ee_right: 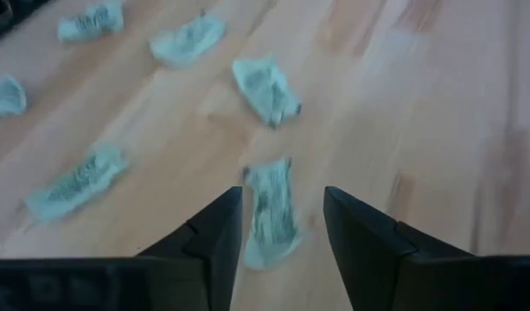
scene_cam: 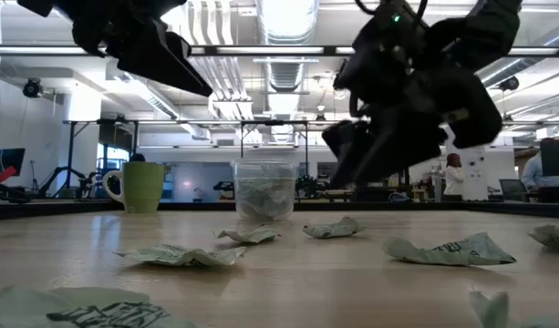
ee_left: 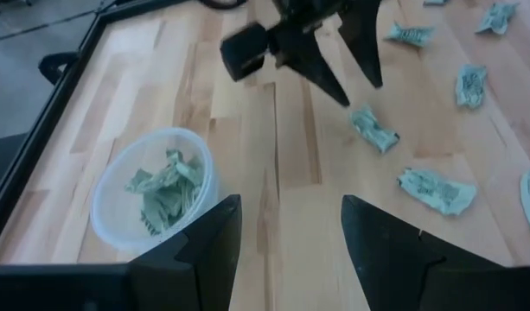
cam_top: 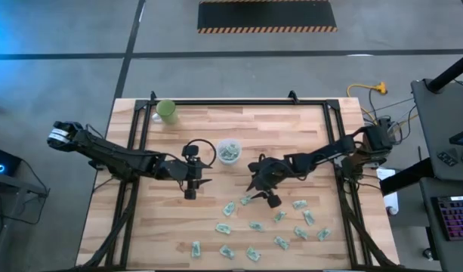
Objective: Pick and place Stevia / Truvia into bins
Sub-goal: Put the green stevia packet into the transparent container
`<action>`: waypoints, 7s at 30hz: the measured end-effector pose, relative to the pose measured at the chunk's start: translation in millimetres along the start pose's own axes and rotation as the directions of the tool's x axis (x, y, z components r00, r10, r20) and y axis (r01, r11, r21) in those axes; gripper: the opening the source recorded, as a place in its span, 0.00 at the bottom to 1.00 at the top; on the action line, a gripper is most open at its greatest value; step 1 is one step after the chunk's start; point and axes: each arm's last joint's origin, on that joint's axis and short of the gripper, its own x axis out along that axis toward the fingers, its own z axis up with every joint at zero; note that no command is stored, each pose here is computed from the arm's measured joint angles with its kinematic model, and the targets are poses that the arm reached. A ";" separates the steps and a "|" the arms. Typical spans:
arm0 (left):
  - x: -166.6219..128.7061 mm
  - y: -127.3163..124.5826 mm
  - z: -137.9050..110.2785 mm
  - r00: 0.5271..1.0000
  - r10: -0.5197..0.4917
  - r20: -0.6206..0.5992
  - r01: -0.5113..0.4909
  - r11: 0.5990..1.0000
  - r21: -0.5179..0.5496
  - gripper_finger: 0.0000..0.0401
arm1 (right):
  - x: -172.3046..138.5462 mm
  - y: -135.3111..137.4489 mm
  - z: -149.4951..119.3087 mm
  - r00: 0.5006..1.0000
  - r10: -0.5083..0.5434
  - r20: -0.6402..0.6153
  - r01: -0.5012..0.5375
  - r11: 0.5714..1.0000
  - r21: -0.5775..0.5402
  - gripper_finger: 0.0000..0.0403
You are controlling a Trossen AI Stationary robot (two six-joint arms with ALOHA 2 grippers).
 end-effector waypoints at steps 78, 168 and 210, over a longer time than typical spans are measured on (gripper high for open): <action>-0.9 0.3 -2.8 1.000 0.001 -0.021 -0.001 1.000 0.009 0.46 | -24.5 -113.6 61.8 0.790 -0.611 -0.048 0.604 0.790 -0.109 0.02; 129.7 -83.7 -52.3 0.899 -0.435 -0.054 0.437 0.899 0.041 0.44 | -134.8 12.7 20.6 0.937 -0.339 0.085 0.340 0.940 0.003 0.18; 51.1 11.4 11.1 0.962 0.239 0.133 -0.259 0.952 0.161 0.02 | -134.5 12.6 20.3 0.937 -0.339 0.082 0.340 0.940 0.004 0.15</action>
